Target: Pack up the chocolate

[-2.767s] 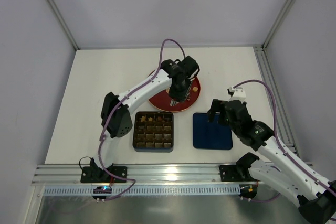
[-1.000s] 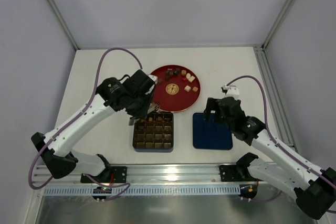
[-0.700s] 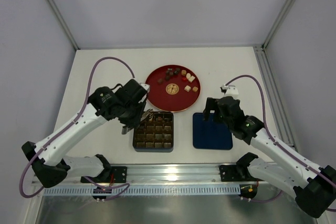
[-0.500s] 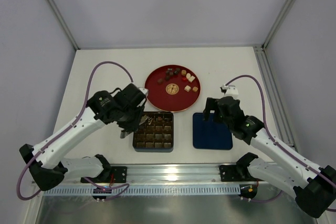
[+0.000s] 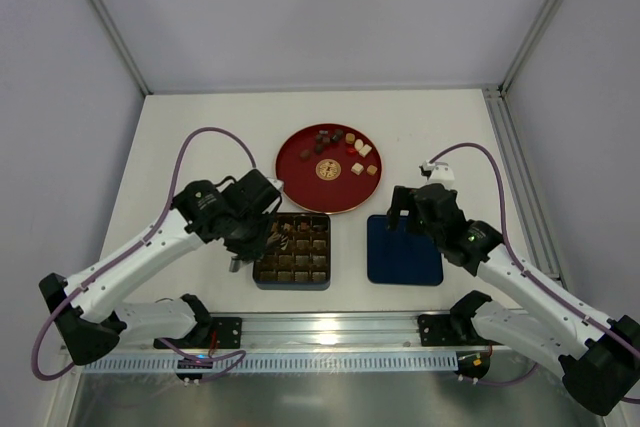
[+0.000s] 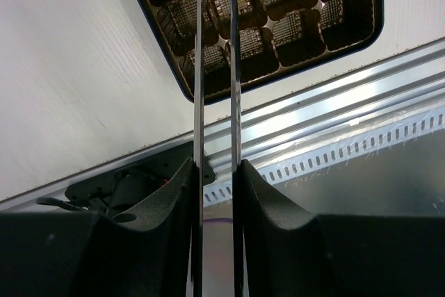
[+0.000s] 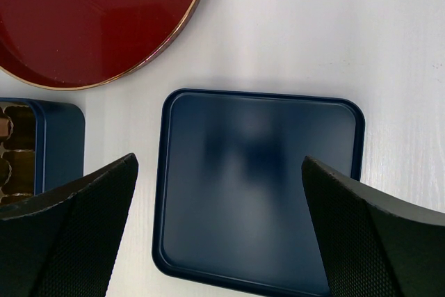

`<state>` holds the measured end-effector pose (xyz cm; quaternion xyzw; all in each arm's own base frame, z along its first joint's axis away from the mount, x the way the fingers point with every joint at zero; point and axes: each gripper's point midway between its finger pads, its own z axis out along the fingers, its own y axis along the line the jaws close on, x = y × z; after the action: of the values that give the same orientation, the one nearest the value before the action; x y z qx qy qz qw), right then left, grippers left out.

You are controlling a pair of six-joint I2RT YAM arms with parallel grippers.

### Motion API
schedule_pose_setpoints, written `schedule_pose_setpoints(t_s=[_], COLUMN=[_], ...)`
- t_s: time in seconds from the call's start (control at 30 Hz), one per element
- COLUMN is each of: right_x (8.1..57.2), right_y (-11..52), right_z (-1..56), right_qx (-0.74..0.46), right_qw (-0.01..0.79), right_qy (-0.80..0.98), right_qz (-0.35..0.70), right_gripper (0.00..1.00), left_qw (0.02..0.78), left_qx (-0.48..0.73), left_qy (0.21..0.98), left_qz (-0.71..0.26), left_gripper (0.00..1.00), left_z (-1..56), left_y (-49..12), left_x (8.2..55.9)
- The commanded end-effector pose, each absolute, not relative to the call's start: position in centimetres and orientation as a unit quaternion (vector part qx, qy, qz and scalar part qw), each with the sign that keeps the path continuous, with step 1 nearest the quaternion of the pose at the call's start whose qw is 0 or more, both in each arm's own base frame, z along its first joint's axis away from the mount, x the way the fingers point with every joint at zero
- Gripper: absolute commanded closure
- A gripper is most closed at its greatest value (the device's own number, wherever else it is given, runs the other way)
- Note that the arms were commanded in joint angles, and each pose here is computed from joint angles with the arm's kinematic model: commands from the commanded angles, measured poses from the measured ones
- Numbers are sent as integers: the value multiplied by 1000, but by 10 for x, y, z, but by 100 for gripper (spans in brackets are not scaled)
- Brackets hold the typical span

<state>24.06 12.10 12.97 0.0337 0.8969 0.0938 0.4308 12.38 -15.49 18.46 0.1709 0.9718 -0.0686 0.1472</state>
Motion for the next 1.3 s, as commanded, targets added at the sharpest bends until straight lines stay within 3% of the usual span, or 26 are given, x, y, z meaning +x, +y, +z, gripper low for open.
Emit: schedule_pose_setpoints(t_s=[0.0, 1.27], right_x=[251, 248], right_y=[127, 127], right_z=[150, 149], right_qx=[42, 43], right_qw=[460, 459], right_qy=[880, 880], right_qz=[112, 115], right_gripper=[0, 0], left_qw=[164, 171], left_qx=[166, 165], left_qy=[968, 967], left_qz=[-93, -91], left_gripper=[71, 66], left_z=[191, 191], left_y=[-164, -167], left_x=[126, 130])
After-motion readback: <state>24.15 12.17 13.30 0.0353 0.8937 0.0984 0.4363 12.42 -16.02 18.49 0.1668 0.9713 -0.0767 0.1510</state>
